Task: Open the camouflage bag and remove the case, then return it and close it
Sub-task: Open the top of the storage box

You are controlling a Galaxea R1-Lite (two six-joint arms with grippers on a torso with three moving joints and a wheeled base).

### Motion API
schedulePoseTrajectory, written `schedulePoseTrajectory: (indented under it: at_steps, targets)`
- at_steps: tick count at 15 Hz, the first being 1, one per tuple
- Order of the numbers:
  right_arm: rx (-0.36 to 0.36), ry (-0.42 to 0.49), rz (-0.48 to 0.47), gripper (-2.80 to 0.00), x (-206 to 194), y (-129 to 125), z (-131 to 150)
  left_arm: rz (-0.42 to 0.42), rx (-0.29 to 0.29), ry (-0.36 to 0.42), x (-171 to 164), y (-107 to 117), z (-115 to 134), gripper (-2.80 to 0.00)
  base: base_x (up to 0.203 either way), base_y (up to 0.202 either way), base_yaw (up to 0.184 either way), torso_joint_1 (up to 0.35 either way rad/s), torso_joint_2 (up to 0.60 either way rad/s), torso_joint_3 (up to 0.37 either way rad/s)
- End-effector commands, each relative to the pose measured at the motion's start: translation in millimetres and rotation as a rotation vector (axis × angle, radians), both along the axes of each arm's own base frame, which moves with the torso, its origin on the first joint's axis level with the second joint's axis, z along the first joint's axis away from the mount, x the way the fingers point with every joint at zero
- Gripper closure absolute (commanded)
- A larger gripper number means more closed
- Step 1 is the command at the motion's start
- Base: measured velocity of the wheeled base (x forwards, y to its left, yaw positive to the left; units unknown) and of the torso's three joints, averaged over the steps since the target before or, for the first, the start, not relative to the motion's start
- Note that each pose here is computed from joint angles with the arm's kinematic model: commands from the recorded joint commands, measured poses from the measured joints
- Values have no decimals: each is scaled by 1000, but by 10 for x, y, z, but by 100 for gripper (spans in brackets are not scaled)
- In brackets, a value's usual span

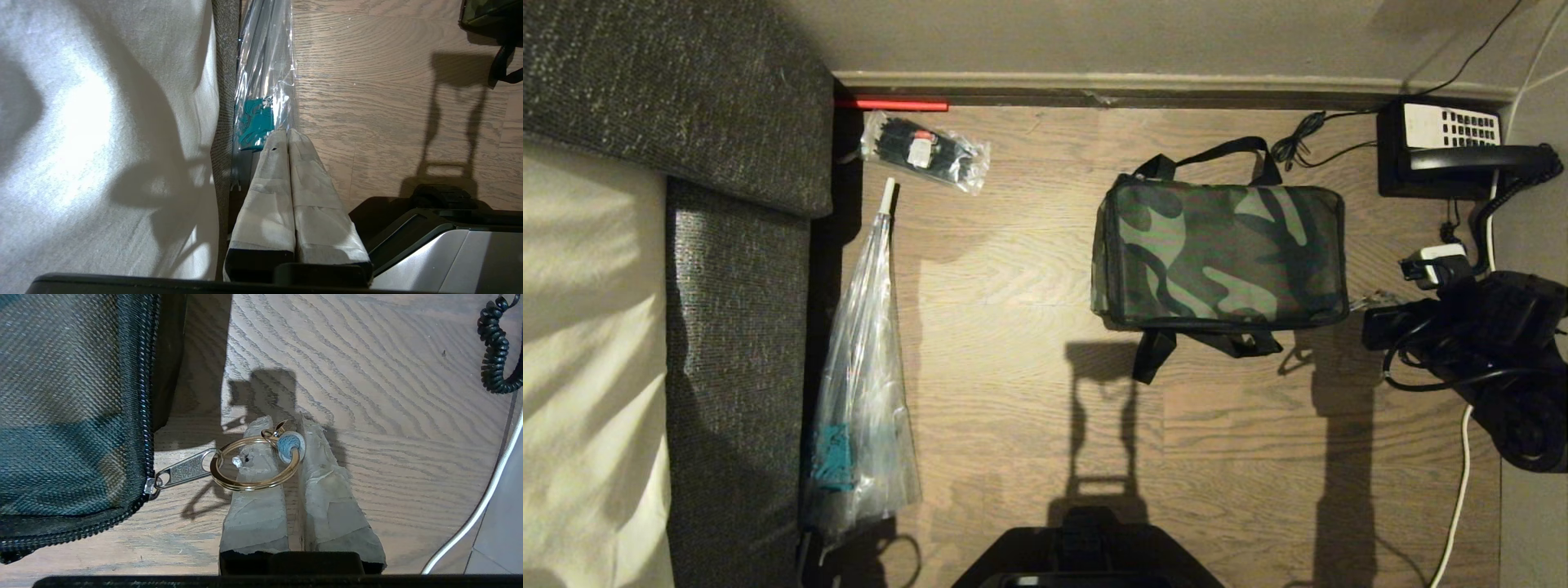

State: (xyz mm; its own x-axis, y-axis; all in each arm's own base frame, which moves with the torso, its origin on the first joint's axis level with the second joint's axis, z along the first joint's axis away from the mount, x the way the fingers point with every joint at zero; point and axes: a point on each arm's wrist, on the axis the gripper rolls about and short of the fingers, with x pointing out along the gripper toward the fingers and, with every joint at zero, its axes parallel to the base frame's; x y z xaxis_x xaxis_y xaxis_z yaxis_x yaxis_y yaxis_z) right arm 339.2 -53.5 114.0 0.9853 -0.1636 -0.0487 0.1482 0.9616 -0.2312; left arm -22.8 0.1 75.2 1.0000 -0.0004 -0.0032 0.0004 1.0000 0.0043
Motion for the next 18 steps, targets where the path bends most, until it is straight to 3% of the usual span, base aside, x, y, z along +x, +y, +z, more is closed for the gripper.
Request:
schedulePoseTrajectory:
  at_steps: [1, 18]
  targets:
    - [-3, -7, 4, 0, 9, 3, 3, 0, 0, 1, 1, 0, -4, 0, 0, 0, 0, 0, 0, 0]
    - [3, -23, 46, 0, 15, 121, 41, 0, 0, 1, 1, 0, -3, 0, 0, 0, 0, 0, 0, 0]
